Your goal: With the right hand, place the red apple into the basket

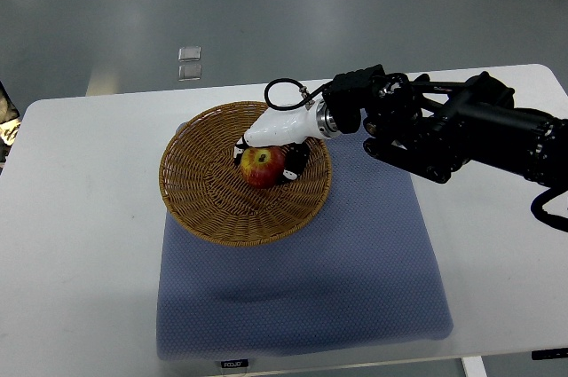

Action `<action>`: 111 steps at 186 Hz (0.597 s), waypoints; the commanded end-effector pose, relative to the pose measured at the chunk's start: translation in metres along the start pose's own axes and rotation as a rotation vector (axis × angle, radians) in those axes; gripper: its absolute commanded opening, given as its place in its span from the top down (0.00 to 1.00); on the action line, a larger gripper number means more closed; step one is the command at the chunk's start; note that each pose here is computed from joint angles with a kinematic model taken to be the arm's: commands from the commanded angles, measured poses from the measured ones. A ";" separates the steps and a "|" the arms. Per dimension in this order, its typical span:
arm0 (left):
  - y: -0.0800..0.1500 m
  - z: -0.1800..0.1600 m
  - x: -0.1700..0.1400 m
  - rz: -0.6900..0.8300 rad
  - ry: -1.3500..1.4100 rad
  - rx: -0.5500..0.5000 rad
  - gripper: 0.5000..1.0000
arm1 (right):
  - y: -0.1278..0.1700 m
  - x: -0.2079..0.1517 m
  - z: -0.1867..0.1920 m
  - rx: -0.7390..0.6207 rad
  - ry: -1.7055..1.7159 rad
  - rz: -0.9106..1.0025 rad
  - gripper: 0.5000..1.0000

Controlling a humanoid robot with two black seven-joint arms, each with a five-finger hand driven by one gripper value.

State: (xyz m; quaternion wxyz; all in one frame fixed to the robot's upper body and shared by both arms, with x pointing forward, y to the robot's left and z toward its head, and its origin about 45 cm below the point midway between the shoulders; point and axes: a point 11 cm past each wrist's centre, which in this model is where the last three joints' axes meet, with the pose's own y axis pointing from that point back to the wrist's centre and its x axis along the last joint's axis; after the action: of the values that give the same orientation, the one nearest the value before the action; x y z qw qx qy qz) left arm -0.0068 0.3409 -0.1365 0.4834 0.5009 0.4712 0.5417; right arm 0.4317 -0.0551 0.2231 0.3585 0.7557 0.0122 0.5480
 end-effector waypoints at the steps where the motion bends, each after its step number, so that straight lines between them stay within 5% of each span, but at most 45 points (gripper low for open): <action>1: 0.000 0.000 0.000 0.000 0.000 0.000 0.00 | 0.000 0.001 0.000 0.001 0.000 0.004 0.50; 37: 0.000 0.000 0.000 0.000 0.000 0.000 0.00 | -0.001 0.005 -0.003 0.009 -0.005 0.014 0.41; 51: 0.000 0.000 0.000 0.000 0.000 0.000 0.00 | -0.002 0.007 -0.006 0.017 -0.004 0.027 0.28; 111: 0.000 0.000 0.000 0.000 0.000 0.000 0.00 | -0.002 0.017 -0.009 0.030 -0.016 0.060 0.18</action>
State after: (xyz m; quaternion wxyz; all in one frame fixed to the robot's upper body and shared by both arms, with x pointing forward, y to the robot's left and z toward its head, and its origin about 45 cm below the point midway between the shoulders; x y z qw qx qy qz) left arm -0.0069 0.3409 -0.1365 0.4834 0.5009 0.4712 0.5416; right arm 0.4304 -0.0431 0.2332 0.3358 0.7630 0.0004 0.5524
